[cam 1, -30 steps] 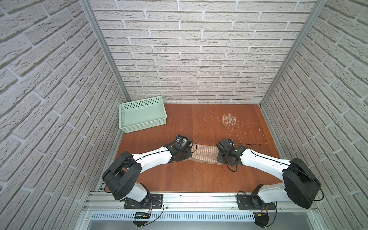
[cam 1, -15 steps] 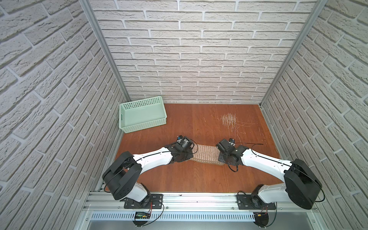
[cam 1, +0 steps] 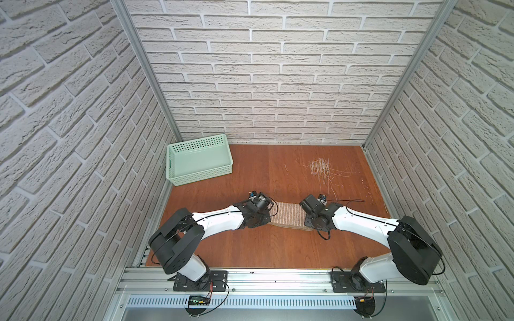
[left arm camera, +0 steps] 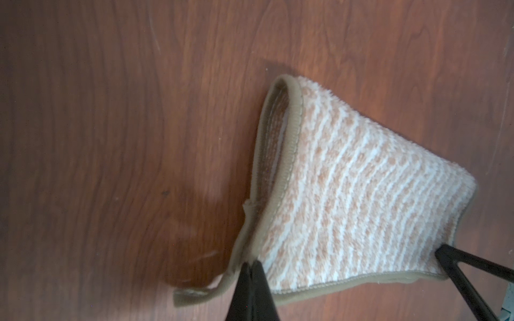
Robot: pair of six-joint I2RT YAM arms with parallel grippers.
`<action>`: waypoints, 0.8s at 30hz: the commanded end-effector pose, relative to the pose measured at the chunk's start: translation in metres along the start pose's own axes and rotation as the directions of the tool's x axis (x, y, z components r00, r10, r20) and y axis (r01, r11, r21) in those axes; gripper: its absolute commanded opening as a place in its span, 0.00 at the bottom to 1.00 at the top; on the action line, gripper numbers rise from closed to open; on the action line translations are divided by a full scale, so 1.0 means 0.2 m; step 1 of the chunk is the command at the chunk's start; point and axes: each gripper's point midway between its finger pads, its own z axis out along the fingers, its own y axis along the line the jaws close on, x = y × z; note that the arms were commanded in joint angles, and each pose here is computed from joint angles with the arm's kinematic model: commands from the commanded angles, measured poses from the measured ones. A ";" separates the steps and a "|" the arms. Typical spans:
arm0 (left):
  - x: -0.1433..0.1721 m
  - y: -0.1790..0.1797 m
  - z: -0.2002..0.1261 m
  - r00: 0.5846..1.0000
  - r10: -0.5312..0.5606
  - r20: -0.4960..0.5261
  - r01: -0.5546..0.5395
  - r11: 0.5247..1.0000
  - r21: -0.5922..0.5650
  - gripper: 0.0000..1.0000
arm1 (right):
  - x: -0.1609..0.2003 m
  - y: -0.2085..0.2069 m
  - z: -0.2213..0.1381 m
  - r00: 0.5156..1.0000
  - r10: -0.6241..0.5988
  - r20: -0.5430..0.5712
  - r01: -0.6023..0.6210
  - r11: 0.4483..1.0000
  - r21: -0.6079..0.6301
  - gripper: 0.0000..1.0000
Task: Fold the square dishcloth
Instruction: Smooth out the cleaning item at the center of the board.
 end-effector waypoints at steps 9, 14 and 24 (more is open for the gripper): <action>0.01 0.08 0.04 1.000 -0.003 0.004 0.003 0.996 -0.084 0.09 | 0.05 -0.08 0.05 1.000 -0.016 -0.010 0.017 0.997 0.077 0.17; -0.01 0.07 0.00 1.000 -0.005 0.022 0.006 0.997 -0.078 0.29 | 0.03 -0.10 0.02 0.999 -0.033 0.003 0.033 0.996 0.081 0.24; -0.07 0.06 -0.10 0.995 -0.034 0.097 0.040 0.997 -0.060 0.37 | -0.04 -0.13 -0.11 0.997 -0.025 0.073 0.020 0.998 0.063 0.34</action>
